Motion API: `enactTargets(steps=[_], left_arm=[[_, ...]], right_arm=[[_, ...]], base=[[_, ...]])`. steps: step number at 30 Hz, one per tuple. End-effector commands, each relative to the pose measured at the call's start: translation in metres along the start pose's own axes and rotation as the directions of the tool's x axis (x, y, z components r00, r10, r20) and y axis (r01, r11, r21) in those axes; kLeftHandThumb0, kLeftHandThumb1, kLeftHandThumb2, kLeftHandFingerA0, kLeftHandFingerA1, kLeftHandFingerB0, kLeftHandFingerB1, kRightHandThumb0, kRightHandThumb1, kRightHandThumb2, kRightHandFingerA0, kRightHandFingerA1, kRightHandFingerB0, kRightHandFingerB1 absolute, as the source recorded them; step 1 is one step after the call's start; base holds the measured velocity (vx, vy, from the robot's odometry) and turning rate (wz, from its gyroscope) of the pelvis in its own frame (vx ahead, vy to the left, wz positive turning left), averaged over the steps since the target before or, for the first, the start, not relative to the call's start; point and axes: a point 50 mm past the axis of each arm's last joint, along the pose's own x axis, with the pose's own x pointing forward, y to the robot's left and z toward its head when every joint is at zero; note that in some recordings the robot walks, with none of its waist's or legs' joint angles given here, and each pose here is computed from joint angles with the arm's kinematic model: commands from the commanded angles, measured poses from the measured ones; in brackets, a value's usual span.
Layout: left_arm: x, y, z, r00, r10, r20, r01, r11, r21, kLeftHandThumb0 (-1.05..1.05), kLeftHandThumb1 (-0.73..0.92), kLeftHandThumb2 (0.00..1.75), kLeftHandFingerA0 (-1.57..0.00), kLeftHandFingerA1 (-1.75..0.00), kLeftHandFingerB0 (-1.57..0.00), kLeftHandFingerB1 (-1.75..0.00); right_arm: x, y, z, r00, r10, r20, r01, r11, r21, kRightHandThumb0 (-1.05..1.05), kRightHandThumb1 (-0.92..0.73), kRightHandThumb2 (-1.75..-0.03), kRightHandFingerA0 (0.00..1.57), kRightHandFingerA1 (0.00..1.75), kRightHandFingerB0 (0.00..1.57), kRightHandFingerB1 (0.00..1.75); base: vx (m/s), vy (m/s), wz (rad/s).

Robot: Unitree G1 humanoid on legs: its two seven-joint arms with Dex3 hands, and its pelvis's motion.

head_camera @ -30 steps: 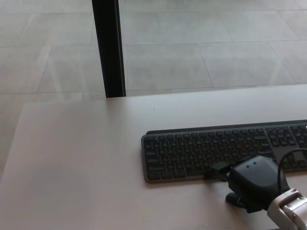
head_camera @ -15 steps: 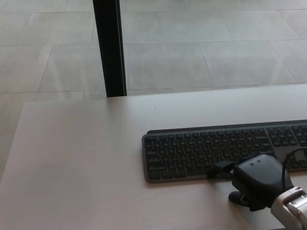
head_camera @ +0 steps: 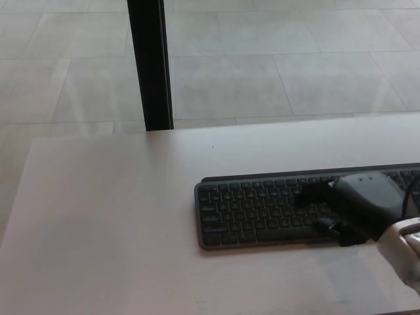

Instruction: The robot uses its right fingers to click on the space key of the black keyboard placed on the center of the white desk.

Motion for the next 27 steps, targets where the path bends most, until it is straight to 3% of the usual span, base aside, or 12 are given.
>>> enactTargets(steps=[1,4,7,9,12,13,15,18,20,21,24,27], left_arm=[[0.0,0.009,0.003,1.0,0.023,0.02,-0.024,1.0,0.004,-0.5,0.6,0.58,-0.87,-0.85,-0.72,-0.6],[0.0,0.01,0.002,0.999,0.029,0.014,-0.029,1.0,0.0,-0.49,0.59,0.58,-0.88,-0.86,-0.75,-0.62],[0.0,0.01,0.002,0.999,0.027,0.016,-0.027,1.0,-0.009,-0.51,0.58,0.59,-0.88,-0.85,-0.75,-0.63],[0.0,0.011,0.003,0.999,0.031,0.017,-0.031,1.0,-0.005,-0.5,0.58,0.58,-0.9,-0.87,-0.74,-0.63],[0.001,0.012,0.003,0.999,0.032,0.013,-0.032,0.999,0.003,-0.48,0.59,0.58,-0.87,-0.81,-0.77,-0.62],[0.001,0.012,0.003,0.999,0.031,0.014,-0.031,1.0,0.001,-0.49,0.57,0.59,-0.88,-0.81,-0.77,-0.63],[0.001,0.012,0.004,0.999,0.029,0.018,-0.029,1.0,0.006,-0.51,0.59,0.59,-0.89,-0.85,-0.78,-0.64],[0.001,0.012,0.005,0.999,0.036,0.025,-0.036,0.999,0.001,-0.5,0.59,0.58,-0.89,-0.88,-0.77,-0.63],[0.001,0.012,0.005,0.999,0.035,0.025,-0.035,0.999,0.001,-0.5,0.59,0.58,-0.89,-0.88,-0.77,-0.63],[0.001,0.014,0.004,0.999,0.036,0.022,-0.036,0.999,0.002,-0.5,0.59,0.58,-0.89,-0.82,-0.73,-0.61],[0.001,0.015,0.004,0.999,0.04,0.018,-0.04,0.999,0.014,-0.5,0.59,0.58,-0.88,-0.84,-0.73,-0.61],[0.001,0.015,0.004,0.999,0.035,0.018,-0.036,0.999,0.01,-0.49,0.6,0.58,-0.85,-0.82,-0.74,-0.61]], right_arm=[[0.006,-0.097,-0.015,0.979,-0.188,-0.082,0.203,0.842,0.5,-0.22,-0.66,-0.65,0.88,1.56,0.7,0.48],[-0.009,-0.134,-0.028,0.939,-0.316,-0.136,0.339,0.784,0.519,-0.3,-0.65,-0.62,0.94,1.41,0.72,0.47],[-0.024,-0.155,-0.046,0.9,-0.381,-0.212,0.435,0.748,0.502,-0.29,-0.64,-0.62,0.94,1.42,0.76,0.46],[-0.047,-0.174,-0.076,0.841,-0.45,-0.301,0.541,0.7,0.466,-0.21,-0.66,-0.61,0.92,1.33,0.68,0.46],[-0.077,-0.193,-0.096,0.759,-0.525,-0.385,0.65,0.598,0.469,-0.24,-0.64,-0.63,1.0,1.43,0.7,0.48],[-0.101,-0.203,-0.114,0.687,-0.544,-0.481,0.726,0.536,0.431,-0.25,-0.64,-0.63,0.96,1.52,0.67,0.48],[-0.118,-0.207,-0.127,0.624,-0.567,-0.537,0.78,0.496,0.382,-0.23,-0.64,-0.63,0.94,1.5,0.68,0.48],[-0.157,-0.206,-0.155,0.459,-0.571,-0.681,0.888,0.32,0.33,-0.23,-0.63,-0.63,0.94,1.51,0.7,0.49],[-0.162,-0.206,-0.158,0.441,-0.572,-0.692,0.897,0.302,0.322,-0.23,-0.63,-0.63,0.94,1.51,0.7,0.49],[-0.208,-0.186,-0.182,0.204,-0.502,-0.84,0.978,0.074,0.193,-0.3,-0.6,-0.68,0.97,1.41,0.73,0.48],[-0.243,-0.159,-0.2,0.057,-0.424,-0.904,0.991,-0.087,0.103,-0.34,-0.59,-0.68,1.06,1.31,0.76,0.53],[-0.27,-0.132,-0.21,-0.035,-0.351,-0.936,0.988,-0.155,0.022,-0.34,-0.55,-0.8,1.14,1.38,0.63,0.61]], base=[[0.0,0.0,0.0],[0.0,0.0,0.0],[0.0,0.0,0.0],[0.0,0.0,0.0],[0.0,0.0,0.0],[0.0,0.0,0.0],[0.0,0.0,0.0],[0.0,0.0,0.0],[0.0,0.0,0.0],[0.0,0.0,0.0],[0.0,0.0,0.0],[0.0,0.0,0.0]])
